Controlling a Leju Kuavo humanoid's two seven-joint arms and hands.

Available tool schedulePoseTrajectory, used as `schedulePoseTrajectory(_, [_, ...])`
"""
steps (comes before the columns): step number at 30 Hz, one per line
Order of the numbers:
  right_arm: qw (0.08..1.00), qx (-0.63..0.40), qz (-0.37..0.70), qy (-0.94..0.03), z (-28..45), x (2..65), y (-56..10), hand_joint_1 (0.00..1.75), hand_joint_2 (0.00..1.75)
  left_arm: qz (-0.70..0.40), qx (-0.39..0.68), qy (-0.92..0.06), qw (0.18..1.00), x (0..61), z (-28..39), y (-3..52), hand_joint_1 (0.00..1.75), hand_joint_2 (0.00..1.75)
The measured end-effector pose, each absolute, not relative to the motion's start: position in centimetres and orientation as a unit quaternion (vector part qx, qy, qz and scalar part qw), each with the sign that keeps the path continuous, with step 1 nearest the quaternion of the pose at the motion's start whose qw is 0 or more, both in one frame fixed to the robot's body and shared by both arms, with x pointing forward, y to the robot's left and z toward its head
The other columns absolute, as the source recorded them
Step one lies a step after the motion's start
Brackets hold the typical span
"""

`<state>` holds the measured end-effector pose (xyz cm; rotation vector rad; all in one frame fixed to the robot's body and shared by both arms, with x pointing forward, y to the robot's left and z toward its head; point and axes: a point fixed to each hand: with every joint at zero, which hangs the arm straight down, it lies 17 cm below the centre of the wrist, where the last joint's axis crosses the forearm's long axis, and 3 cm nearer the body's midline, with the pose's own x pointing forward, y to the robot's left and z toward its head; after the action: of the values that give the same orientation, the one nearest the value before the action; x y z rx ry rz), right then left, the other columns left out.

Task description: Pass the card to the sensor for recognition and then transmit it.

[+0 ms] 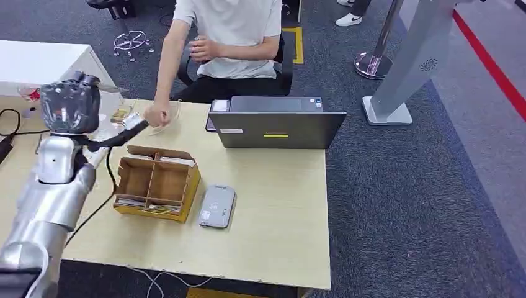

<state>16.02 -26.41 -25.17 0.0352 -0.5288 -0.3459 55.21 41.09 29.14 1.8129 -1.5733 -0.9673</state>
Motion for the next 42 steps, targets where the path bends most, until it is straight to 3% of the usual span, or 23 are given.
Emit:
schedulePoseTrajectory(8, [0.949, 0.019, -0.173, -0.262, -25.2, 15.6, -25.9, 0.00, 1.75, -0.446, 0.575, -0.643, 0.238, 51.2, 23.6, 23.9, 1.75, 1.75])
schedulePoseTrajectory(12, [0.948, 0.019, -0.176, -0.266, -25.1, 15.6, -25.9, 0.00, 1.75, -0.489, 0.542, -0.633, 0.257, 50.6, 20.8, 19.9, 1.75, 1.75])
schedulePoseTrajectory(26, [0.946, 0.018, -0.192, -0.261, -25.2, 15.1, -26.2, 0.00, 1.75, -0.601, 0.469, -0.506, 0.404, 51.4, 9.9, 20.0, 1.75, 1.75])
schedulePoseTrajectory(42, [0.945, 0.019, -0.198, -0.259, -25.3, 14.9, -26.3, 0.00, 1.75, -0.644, 0.392, -0.498, 0.428, 50.8, 5.9, 19.4, 1.75, 1.75])
